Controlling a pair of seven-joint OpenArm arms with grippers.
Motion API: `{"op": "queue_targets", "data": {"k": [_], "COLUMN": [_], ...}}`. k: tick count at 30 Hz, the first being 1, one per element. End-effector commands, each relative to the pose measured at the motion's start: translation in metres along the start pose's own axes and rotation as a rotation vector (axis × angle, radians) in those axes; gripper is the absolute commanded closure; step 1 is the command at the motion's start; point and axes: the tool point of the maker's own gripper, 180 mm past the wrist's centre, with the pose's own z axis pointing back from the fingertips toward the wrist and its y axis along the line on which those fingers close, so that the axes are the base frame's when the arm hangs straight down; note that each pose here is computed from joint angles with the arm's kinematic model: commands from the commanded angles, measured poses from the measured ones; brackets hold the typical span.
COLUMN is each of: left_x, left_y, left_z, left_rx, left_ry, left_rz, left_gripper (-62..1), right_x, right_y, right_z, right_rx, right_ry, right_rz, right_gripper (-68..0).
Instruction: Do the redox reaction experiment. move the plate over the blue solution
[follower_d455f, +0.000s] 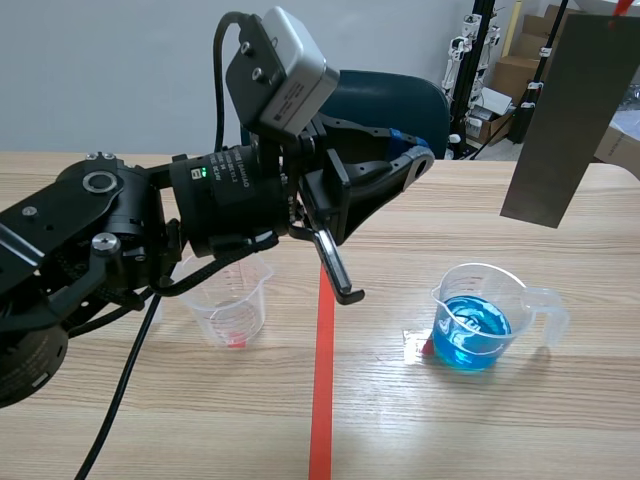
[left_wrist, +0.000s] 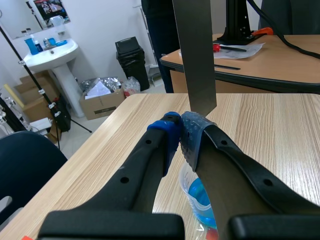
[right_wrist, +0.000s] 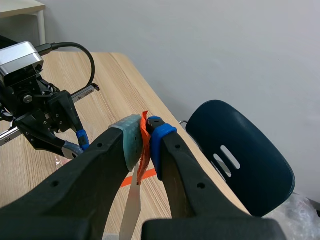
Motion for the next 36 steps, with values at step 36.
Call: {"op": "queue_targets", "data": {"k": [36], "left_x": [0.002], "left_y": [-0.013], "left_z": [-0.011], "left_rx": [-0.051], "left_ry": [0.015], "left_rz": [0.035], "left_gripper": [-4.0], "right_x": [0.017], "right_y": [-0.003], "right_z": [0.000], "right_rx": [0.004], "right_ry": [-0.043], "right_rz": [0.034], "right_gripper": [-0.4]}}
